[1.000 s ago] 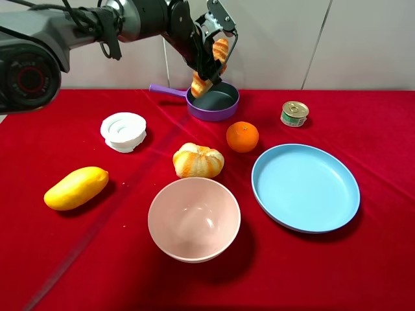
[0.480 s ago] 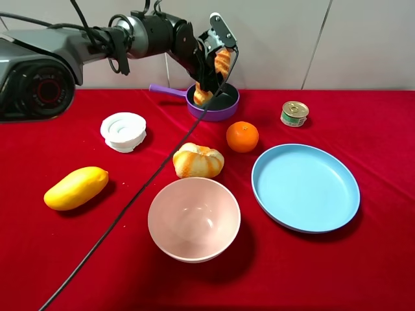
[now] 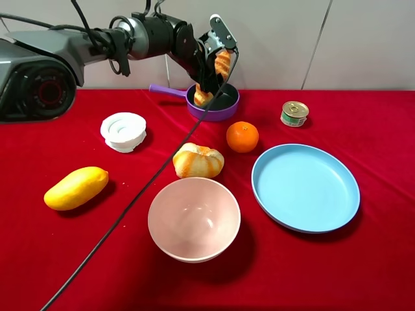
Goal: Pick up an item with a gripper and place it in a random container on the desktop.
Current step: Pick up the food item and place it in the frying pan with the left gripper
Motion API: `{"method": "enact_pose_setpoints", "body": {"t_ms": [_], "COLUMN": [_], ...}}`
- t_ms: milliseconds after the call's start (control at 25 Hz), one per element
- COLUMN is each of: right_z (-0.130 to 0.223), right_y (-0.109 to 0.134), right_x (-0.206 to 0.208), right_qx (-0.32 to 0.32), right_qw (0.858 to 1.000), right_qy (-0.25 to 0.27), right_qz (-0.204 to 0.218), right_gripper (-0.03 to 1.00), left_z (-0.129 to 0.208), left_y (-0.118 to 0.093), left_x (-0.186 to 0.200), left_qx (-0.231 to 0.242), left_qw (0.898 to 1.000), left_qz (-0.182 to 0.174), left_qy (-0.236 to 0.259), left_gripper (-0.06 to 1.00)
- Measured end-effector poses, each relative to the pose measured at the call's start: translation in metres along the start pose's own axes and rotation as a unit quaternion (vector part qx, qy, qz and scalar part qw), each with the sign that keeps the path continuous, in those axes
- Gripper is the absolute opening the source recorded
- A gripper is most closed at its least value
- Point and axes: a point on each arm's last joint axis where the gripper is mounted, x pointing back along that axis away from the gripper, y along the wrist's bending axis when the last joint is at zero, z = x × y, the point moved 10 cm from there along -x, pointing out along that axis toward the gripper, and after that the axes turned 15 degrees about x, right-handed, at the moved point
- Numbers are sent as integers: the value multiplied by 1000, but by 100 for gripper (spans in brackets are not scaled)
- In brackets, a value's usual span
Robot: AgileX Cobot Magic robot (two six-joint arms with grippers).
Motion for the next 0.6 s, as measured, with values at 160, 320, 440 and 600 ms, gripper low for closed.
{"method": "enact_pose_setpoints", "body": {"t_ms": [160,320,440,600], "right_z": [0,0,0,0], "right_y": [0,0,0,0], "right_x": [0,0,0,0], "right_qx": [0,0,0,0], "right_qw": [1000,1000,1000,1000], "right_qy": [0,0,0,0], "right_qz": [0,0,0,0], "right_gripper": [69,69,69,69], "left_z": [1,1,1,1], "left_y": [0,0,0,0], "left_x": [-1,-1,-1,-1], "left_qx": [0,0,0,-1], "left_qw": [1000,1000,1000,1000], "left_qz": [1,1,1,1], "left_qy": [2,2,2,2], "left_gripper": [64,64,64,64]}}
